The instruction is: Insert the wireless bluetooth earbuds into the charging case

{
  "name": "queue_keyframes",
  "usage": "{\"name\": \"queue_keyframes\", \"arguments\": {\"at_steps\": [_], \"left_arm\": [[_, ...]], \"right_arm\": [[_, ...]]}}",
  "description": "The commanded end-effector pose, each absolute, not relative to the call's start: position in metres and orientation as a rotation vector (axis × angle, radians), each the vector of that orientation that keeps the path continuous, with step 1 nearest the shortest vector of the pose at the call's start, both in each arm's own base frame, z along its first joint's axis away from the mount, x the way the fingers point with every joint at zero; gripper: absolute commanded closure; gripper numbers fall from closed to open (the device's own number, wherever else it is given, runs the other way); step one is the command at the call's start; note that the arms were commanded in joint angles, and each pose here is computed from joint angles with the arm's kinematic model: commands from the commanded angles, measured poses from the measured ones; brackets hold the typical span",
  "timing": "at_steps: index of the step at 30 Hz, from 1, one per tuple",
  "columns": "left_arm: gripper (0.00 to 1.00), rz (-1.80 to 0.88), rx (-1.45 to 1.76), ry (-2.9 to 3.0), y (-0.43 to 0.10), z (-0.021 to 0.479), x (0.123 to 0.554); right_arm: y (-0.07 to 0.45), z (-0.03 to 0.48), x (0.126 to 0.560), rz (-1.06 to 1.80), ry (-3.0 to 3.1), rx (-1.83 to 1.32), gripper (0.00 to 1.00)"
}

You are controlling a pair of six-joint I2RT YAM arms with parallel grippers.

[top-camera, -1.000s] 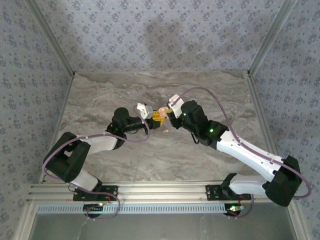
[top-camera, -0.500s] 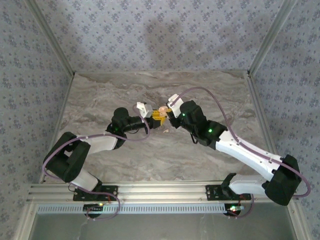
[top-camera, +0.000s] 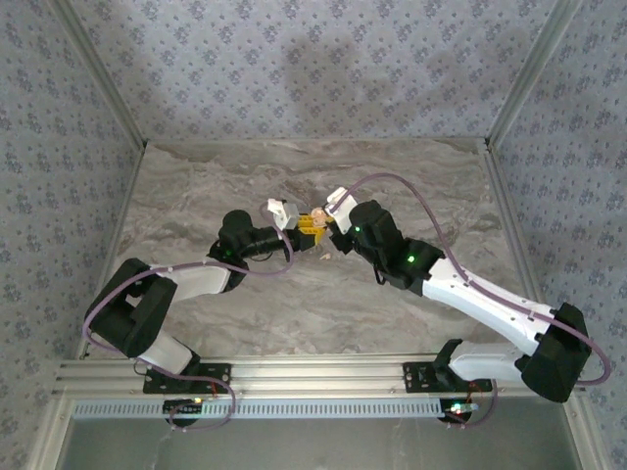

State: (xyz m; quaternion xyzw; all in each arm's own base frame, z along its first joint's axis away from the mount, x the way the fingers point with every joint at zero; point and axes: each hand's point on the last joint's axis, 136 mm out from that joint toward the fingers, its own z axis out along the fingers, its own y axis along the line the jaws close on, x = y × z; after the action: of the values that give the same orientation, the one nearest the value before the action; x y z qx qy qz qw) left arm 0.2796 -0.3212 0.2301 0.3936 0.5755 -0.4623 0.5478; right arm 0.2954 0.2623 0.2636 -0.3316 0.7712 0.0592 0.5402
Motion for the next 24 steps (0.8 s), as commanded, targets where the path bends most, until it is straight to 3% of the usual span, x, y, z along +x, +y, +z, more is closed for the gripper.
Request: {"name": "queue_keyframes", "arguments": {"at_steps": [1, 18, 24], "left_arm": [[0.81, -1.046, 0.899, 1.217, -0.318, 0.279, 0.286], [0.81, -1.026, 0.926, 1.240, -0.319, 0.269, 0.286], [0.81, -1.014, 0.943, 1.249, -0.320, 0.264, 0.286]], "right_arm": [[0.271, 0.253, 0.277, 0.202, 1.857, -0.880, 0.77], [0.282, 0.281, 0.266, 0.423, 1.788, -0.884, 0.45], [0.286, 0.297, 0.259, 0.577, 1.770, -0.883, 0.39]]}}
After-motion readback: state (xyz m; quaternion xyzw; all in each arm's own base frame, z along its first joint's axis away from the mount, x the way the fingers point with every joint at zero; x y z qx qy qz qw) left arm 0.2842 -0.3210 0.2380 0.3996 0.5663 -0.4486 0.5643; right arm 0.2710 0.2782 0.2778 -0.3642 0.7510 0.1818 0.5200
